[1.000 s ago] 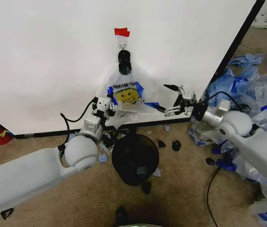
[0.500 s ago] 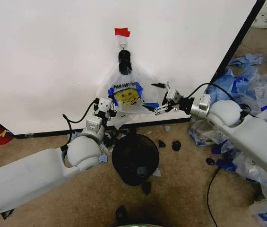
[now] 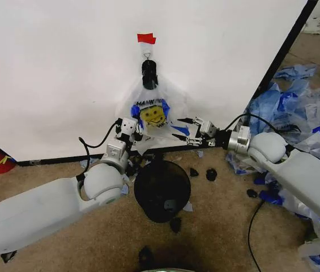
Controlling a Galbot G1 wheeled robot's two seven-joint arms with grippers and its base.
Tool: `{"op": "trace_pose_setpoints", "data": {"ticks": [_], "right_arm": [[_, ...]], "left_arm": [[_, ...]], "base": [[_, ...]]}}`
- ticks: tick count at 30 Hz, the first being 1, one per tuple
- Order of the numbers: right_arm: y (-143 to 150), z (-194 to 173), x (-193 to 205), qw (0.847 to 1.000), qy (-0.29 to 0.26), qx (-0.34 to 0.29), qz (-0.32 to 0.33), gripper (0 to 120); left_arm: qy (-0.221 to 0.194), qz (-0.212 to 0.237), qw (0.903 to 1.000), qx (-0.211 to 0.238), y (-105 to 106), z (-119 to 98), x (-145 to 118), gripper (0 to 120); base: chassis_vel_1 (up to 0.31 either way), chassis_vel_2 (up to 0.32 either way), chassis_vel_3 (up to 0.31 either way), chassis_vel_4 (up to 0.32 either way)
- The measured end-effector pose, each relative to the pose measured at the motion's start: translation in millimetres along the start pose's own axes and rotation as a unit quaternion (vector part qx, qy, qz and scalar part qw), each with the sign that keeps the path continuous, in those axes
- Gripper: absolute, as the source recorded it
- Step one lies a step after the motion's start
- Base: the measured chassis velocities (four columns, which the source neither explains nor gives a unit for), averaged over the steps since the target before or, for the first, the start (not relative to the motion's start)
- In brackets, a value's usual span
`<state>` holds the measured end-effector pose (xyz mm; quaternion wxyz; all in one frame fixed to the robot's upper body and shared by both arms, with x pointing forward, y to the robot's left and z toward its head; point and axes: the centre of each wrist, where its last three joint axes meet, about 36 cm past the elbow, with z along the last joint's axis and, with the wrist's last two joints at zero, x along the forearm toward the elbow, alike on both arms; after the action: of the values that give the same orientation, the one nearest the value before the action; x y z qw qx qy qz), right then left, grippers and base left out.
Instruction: Pick up the garbage bag from the wall and place it over the trash bin.
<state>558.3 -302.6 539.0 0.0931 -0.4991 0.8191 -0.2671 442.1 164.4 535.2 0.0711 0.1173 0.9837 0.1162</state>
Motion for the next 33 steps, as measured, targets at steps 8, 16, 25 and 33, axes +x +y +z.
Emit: {"op": "trace_pose_setpoints", "data": {"ticks": [8, 16, 25, 33], "right_arm": [[4, 7, -8, 1.0, 0.006, -0.01, 0.005, 48], [11, 11, -23, 1.0, 0.007, -0.019, 0.014, 50], [17, 15, -43, 0.998, 0.008, -0.033, 0.052, 39], [22, 21, -54, 0.996, 0.027, -0.034, 0.08, 30]], "left_arm": [[-0.006, 0.007, 1.0, 0.0, -2, -6, 2, 0], [-0.009, 0.01, 0.9999, 0.002, -1, -10, 3, 0], [-0.008, 0.012, 0.9999, 0.002, -2, -11, 4, 0], [-0.009, 0.017, 0.9998, 0.006, -4, -12, 8, 0]], "base": [[0.0, 0.0, 0.0, 0.0], [0.0, 0.0, 0.0, 0.0], [0.0, 0.0, 0.0, 0.0], [0.0, 0.0, 0.0, 0.0]]}}
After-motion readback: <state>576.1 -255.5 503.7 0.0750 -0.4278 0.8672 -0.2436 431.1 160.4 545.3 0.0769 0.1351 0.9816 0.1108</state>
